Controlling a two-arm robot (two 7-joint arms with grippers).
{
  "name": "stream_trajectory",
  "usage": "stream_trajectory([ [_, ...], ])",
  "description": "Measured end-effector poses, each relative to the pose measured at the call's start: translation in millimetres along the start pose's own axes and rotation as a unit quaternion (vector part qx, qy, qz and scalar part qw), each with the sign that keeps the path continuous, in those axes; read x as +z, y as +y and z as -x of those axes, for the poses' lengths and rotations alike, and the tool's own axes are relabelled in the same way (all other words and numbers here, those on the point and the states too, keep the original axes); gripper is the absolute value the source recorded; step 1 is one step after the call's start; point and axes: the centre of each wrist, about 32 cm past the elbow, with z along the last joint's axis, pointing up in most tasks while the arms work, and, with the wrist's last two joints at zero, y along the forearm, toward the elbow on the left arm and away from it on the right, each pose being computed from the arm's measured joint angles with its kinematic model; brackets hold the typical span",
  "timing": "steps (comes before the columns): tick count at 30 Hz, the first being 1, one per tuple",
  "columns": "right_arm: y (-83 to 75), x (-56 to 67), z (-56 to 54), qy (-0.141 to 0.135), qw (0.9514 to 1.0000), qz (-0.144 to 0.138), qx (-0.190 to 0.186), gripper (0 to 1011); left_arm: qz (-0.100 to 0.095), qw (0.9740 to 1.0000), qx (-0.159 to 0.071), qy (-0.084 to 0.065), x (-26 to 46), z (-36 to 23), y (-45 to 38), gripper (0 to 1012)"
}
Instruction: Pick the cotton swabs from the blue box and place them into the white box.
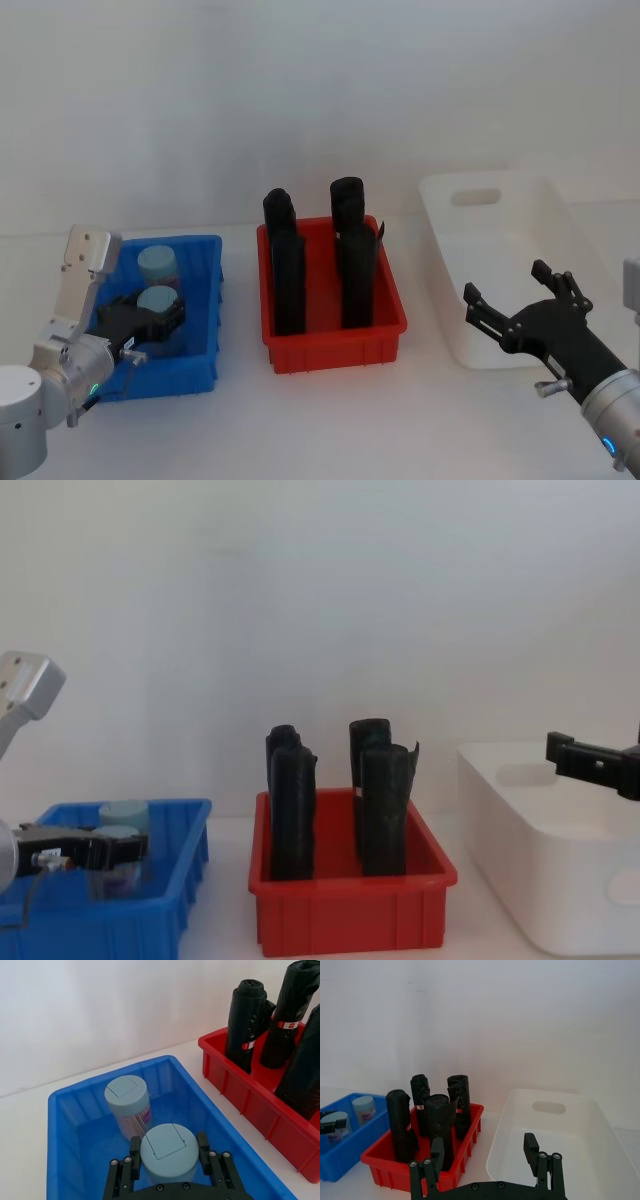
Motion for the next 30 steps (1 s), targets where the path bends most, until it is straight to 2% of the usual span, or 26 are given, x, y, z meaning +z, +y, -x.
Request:
stream_trajectory([
  [4, 0.0, 0.0, 0.0, 0.000, 1.0000, 0.000, 0.000, 1002, 0.008, 0.9999, -0.003, -0.008, 4.6, 0.4, 2.5, 670],
  [7, 0.0, 0.0, 0.0, 0.000, 1.0000, 0.000, 0.000, 1002, 0.017, 0.9997, -0.008, -0.017, 12.3, 0.9, 6.6, 670],
  [8, 0.0, 0.0, 0.0, 0.000, 1.0000, 0.000, 0.000, 1002, 0.017, 0.9997, -0.008, -0.017, 12.3, 0.9, 6.6, 670],
  [14, 0.0, 0.0, 0.0, 0.000, 1.0000, 0.000, 0.000, 1002, 0.035, 0.9985, -0.020, -0.036, 31.0, 3.0, 15.8, 670],
  [20, 0.0, 0.0, 0.0, 0.000, 1.0000, 0.000, 0.000, 1002, 0.048, 0.9964, -0.041, -0.056, 53.0, 6.4, 26.8, 670],
  [21, 0.0, 0.0, 0.0, 0.000, 1.0000, 0.000, 0.000, 1002, 0.048, 0.9964, -0.041, -0.056, 53.0, 6.4, 26.8, 670],
  [24, 0.0, 0.0, 0.0, 0.000, 1.0000, 0.000, 0.000, 1002, 0.056, 0.9947, -0.056, -0.066, 65.5, 8.2, 33.6, 670],
  [28, 0.0, 0.0, 0.0, 0.000, 1.0000, 0.000, 0.000, 1002, 0.062, 0.9929, -0.070, -0.074, 74.6, 9.3, 38.8, 670],
  [30, 0.0, 0.0, 0.0, 0.000, 1.0000, 0.000, 0.000, 1002, 0.069, 0.9907, -0.086, -0.080, 83.0, 10.9, 43.3, 670],
])
